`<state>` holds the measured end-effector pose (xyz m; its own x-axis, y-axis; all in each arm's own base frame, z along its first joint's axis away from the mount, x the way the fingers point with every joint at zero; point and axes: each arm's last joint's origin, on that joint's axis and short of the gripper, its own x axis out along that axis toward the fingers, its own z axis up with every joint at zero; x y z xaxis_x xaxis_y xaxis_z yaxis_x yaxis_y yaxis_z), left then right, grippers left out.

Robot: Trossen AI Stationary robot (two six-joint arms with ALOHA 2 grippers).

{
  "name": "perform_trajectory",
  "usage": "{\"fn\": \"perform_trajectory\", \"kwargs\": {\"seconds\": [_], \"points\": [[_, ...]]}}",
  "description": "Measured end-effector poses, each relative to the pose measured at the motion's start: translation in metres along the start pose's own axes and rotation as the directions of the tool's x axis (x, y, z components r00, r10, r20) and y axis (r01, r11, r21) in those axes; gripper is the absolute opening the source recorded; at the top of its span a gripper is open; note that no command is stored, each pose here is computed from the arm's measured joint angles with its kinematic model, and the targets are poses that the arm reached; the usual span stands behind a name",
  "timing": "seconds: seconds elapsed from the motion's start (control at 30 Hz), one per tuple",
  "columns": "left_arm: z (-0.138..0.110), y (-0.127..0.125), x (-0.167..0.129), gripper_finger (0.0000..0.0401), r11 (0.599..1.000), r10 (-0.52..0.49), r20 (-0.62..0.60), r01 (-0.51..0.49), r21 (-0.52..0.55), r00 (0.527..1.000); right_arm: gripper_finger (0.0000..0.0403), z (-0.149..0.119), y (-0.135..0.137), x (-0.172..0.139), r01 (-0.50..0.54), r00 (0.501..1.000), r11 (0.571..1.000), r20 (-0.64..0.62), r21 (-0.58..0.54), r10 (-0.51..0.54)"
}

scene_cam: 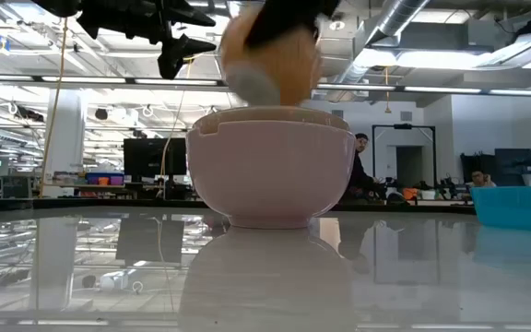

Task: Nest bowls inside each other
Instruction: Stack the blue patterned bowl on top of the gray bowl, then stack the light blue plastic bowl on top of the blue patterned bowl

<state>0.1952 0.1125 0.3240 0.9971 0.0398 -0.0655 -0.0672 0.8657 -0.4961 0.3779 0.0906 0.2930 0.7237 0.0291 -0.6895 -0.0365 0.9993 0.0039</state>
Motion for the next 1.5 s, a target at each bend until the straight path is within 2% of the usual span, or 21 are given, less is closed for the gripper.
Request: {"fn": "perform_trajectory", "kwargs": {"seconds": [0.13,0.27,0.43,0.63,0.77,0.97,1.07,1.17,1.27,1.4,1.5], "points": [[0.000,0.001,-0.001,0.0183,0.999,-0.039,-0.020,0.039,0.005,0.999,0.0054,0.005,0.001,0.035,0.068,0.983,0.998,-0.172,-0.012,-0.069],[0.000,-0.002,-0.003,0.0183,0.996,-0.089,-0.041,0.090,0.007,0.995,0.0054,0.007,0.003,0.061,0.100,0.961,0.995,-0.260,0.002,-0.096],[0.002,-0.006,-0.006,0.0183,0.992,-0.122,-0.045,0.123,0.014,0.992,0.0054,-0.007,0.006,0.087,0.137,0.927,0.989,-0.360,0.059,-0.107],[0.005,-0.012,-0.013,0.0183,0.990,-0.137,-0.026,0.138,0.043,0.990,0.0068,-0.014,0.006,0.096,0.199,0.906,0.970,-0.403,0.141,-0.127],[0.003,-0.014,-0.017,0.0183,0.990,-0.129,-0.041,0.131,0.046,0.991,0.0119,-0.011,0.005,0.098,0.204,0.921,0.958,-0.372,0.200,-0.119],[0.000,-0.016,-0.023,0.0183,0.991,-0.115,-0.072,0.119,0.056,0.991,0.0226,0.003,0.004,0.078,0.209,0.947,0.937,-0.298,0.280,-0.122],[-0.001,-0.017,-0.025,0.0183,0.992,-0.106,-0.082,0.111,0.066,0.991,0.0254,0.013,0.007,0.056,0.242,0.956,0.921,-0.238,0.305,-0.172],[-0.002,-0.015,-0.027,0.0183,0.993,-0.095,-0.091,0.101,0.059,0.991,0.0257,0.020,0.014,0.026,0.304,0.951,0.892,-0.156,0.334,-0.266],[-0.002,-0.016,-0.027,0.0183,0.992,-0.106,-0.090,0.112,0.063,0.990,0.0249,0.013,0.021,-0.001,0.377,0.924,0.837,-0.100,0.397,-0.369],[-0.002,-0.016,-0.027,0.0183,0.991,-0.113,-0.093,0.119,0.067,0.989,0.0234,-0.023,0.029,-0.027,0.406,0.895,0.742,-0.069,0.533,-0.440],[-0.002,-0.016,-0.027,0.0183,0.990,-0.113,-0.093,0.120,0.075,0.989,0.0226,-0.058,0.036,-0.040,0.337,0.882,0.672,0.030,0.659,-0.471]]}}
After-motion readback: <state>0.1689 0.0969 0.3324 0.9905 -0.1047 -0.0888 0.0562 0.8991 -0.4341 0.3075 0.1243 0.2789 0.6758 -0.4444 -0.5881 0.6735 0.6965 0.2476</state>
